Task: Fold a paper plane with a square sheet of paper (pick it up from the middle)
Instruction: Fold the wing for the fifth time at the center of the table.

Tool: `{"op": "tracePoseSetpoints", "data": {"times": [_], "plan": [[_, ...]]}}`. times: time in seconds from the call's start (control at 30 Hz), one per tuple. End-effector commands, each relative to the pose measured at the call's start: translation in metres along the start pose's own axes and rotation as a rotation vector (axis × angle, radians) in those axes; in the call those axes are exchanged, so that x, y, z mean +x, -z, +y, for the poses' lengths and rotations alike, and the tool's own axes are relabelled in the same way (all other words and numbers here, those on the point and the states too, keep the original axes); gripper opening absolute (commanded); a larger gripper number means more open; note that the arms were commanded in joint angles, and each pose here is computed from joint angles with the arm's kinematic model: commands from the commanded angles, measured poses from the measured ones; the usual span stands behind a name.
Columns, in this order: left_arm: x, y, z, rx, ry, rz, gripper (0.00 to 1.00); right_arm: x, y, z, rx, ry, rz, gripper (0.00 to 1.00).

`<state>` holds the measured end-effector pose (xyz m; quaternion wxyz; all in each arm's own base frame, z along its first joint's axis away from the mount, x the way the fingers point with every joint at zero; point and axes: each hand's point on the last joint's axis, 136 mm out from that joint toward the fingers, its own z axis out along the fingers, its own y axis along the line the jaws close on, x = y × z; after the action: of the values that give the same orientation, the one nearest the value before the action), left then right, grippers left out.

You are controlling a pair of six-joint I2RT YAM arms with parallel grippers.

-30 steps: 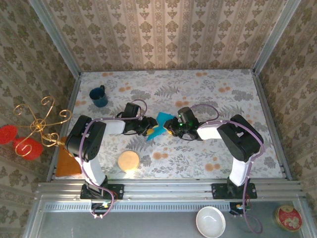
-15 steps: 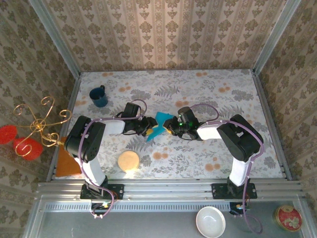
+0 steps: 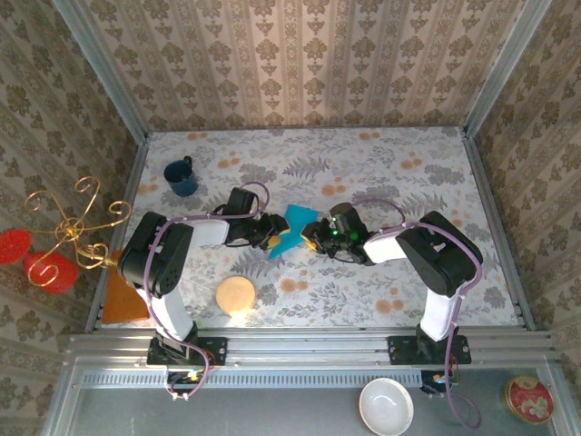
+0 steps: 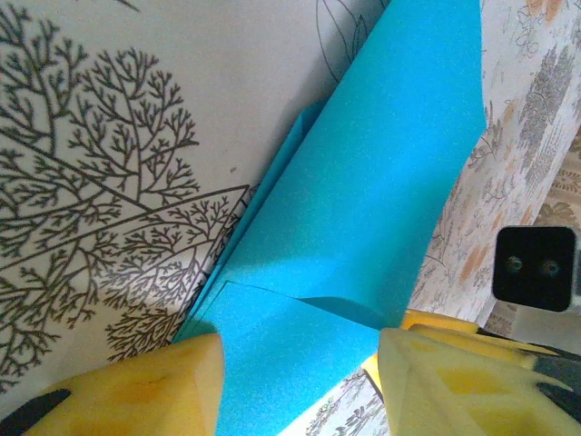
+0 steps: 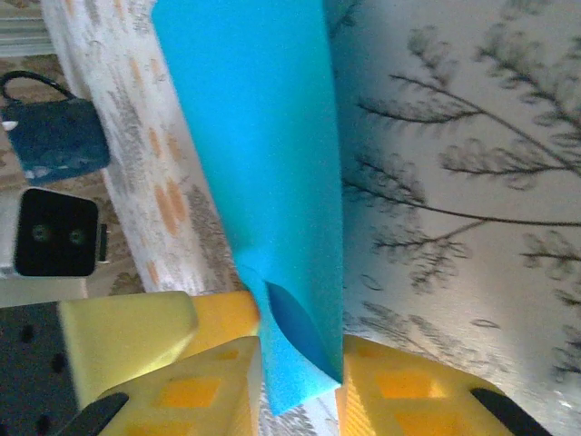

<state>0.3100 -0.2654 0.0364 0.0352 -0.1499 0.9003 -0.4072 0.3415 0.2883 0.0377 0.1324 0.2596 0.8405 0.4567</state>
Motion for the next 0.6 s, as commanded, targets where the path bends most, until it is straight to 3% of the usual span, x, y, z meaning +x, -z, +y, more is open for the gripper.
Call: {"op": "tracePoseSetpoints", "data": {"times": [0.0,0.33,0.57], "plan": [[0.004,-0.003,0.030,-0.102,0.049,0.011,0.49,0.002,-0.004,0.003,-0.040,-0.012,-0.006,0.27],[0.003,-0.003,0.029,-0.101,0.046,0.012,0.49,0.002,-0.001,0.003,-0.041,0.011,-0.034,0.24],[0.000,0.002,0.017,-0.084,-0.012,-0.003,0.50,0.000,-0.003,-0.005,0.021,0.016,-0.036,0.12]]}}
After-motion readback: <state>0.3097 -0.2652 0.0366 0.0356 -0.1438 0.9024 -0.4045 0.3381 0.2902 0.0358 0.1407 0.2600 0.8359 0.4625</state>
